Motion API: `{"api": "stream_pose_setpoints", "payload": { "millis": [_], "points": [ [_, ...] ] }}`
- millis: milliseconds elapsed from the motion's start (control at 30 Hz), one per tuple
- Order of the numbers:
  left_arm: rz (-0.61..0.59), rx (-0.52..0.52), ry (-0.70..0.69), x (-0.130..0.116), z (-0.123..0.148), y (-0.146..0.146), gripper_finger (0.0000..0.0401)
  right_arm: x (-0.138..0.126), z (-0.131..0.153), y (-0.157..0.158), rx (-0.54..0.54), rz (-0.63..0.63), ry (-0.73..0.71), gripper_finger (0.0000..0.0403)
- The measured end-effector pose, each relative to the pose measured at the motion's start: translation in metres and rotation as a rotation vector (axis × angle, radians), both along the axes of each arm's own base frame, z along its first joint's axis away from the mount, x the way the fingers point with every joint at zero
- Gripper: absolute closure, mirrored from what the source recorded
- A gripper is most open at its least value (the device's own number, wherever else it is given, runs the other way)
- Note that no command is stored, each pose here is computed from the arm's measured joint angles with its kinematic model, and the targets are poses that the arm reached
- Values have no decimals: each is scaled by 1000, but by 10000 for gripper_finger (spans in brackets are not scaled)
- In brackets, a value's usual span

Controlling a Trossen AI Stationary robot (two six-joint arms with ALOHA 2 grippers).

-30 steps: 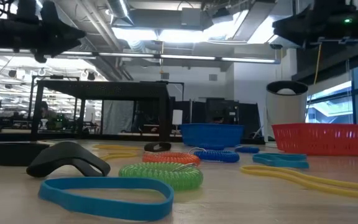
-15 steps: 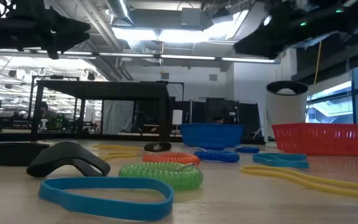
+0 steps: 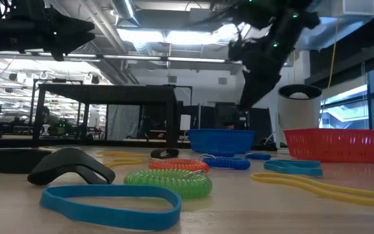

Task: Pick & Place Office Desk Supplies
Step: Put the blue wrist coil into the blue bin

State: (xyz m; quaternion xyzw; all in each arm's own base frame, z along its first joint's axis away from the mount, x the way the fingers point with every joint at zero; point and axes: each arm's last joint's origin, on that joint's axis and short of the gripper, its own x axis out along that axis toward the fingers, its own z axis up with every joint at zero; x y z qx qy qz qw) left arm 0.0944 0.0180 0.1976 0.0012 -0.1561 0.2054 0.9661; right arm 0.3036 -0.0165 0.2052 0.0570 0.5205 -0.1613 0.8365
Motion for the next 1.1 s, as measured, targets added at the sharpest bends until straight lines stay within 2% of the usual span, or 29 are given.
{"api": "stream_pose_setpoints", "payload": {
  "millis": [233,467,867,967,1100],
  "points": [
    [0,0,0,0,0,0,207,19,-35,3,137,36,160,211],
    [0,0,0,0,0,0,207,23,-56,3,153,-4,217,211],
    [0,0,0,0,0,0,207,26,-75,2,153,-159,258,212],
    [1,0,0,0,0,0,207,26,-77,2,153,-159,266,230],
    [1,0,0,0,0,0,207,27,-77,3,158,-154,262,281]
  ]
}}
